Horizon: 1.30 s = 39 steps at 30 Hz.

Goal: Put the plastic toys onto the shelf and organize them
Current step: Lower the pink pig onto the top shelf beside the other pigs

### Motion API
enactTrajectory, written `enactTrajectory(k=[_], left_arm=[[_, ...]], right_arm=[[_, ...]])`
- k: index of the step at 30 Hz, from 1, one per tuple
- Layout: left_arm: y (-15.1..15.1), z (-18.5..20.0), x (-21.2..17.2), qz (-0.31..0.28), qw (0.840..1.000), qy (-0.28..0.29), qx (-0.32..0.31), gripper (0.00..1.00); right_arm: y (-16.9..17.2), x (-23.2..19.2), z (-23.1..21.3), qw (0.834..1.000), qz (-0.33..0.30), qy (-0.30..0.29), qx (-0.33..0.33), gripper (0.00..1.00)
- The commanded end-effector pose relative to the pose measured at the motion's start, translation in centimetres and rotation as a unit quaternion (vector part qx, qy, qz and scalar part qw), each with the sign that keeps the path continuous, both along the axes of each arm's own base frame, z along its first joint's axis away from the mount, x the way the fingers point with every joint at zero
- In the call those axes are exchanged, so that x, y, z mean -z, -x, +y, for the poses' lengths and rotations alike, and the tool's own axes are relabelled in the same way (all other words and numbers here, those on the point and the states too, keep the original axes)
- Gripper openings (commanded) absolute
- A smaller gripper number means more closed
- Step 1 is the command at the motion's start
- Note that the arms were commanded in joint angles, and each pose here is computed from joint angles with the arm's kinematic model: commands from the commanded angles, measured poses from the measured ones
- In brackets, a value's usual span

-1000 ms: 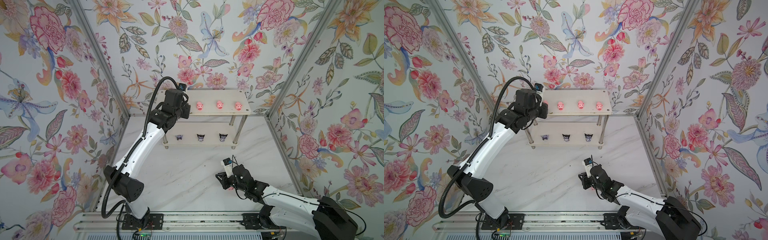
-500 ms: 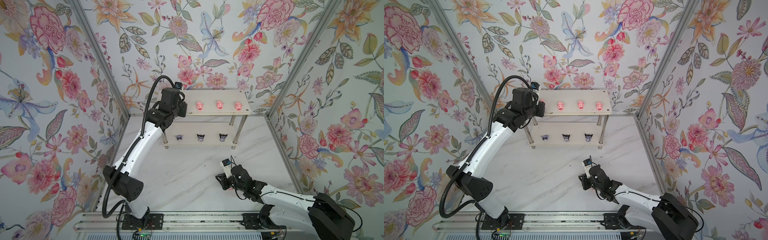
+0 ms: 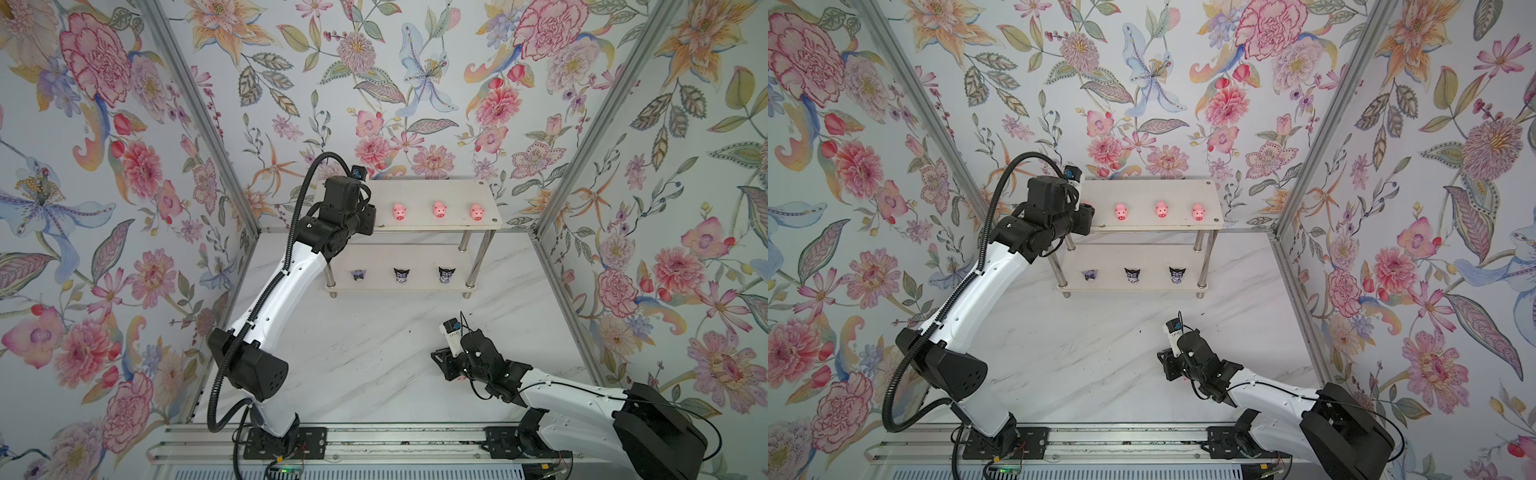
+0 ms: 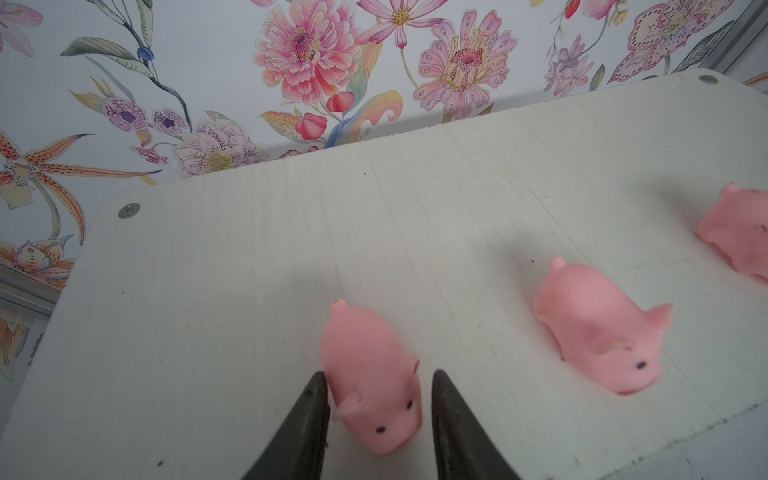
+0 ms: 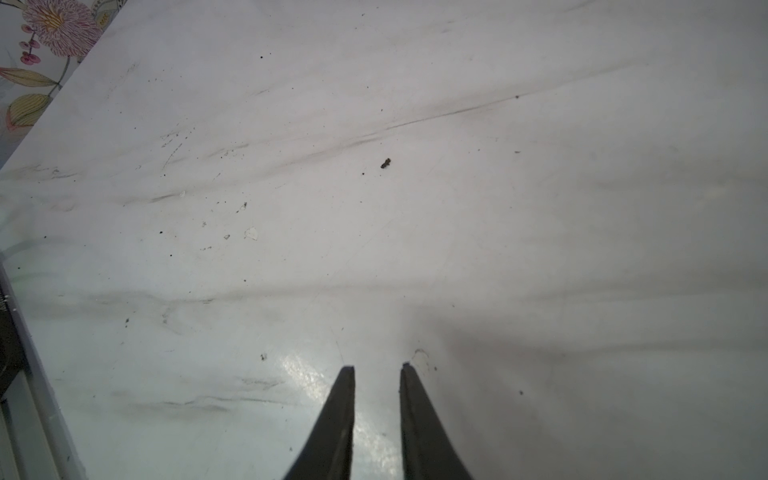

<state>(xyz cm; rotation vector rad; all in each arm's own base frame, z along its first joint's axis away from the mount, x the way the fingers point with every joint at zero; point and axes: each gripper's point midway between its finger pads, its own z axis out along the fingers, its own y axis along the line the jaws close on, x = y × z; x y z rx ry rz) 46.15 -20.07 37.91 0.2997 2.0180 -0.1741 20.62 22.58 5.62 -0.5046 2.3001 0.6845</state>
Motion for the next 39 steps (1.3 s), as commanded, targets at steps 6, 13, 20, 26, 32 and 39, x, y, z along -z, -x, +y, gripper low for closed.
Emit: enactTrajectory(k=[6,13,20,26,32,39], left_arm=[[-0.2,0.6,0.0,0.004,1.0,0.001,-0.007,0.53],[-0.4,0.6,0.2,0.004,1.0,-0.002,-0.007,0.41],[0.2,0.7,-0.7,-0.003,1.0,0.002,0.0,0.33],[1.0,0.8,-0.9,0.001,1.0,-0.006,0.01,0.31],[1.4,0.6,-1.0,0.003,1.0,-0.013,0.025,0.31],[1.2,0.7,-1.0,0.009,0.999,-0.022,0.03,0.27]], right_arm=[[-0.2,0.0,0.0,1.0,0.004,-0.002,0.006,0.23],[-0.2,-0.1,0.0,1.0,0.003,-0.003,0.007,0.23],[-0.2,-0.1,0.0,1.0,0.003,-0.003,0.008,0.23],[-0.2,-0.2,0.0,1.0,0.002,-0.004,0.007,0.23],[-0.2,0.0,0.0,1.0,0.004,-0.003,0.006,0.23],[-0.2,0.0,0.0,1.0,0.005,-0.003,0.007,0.23]])
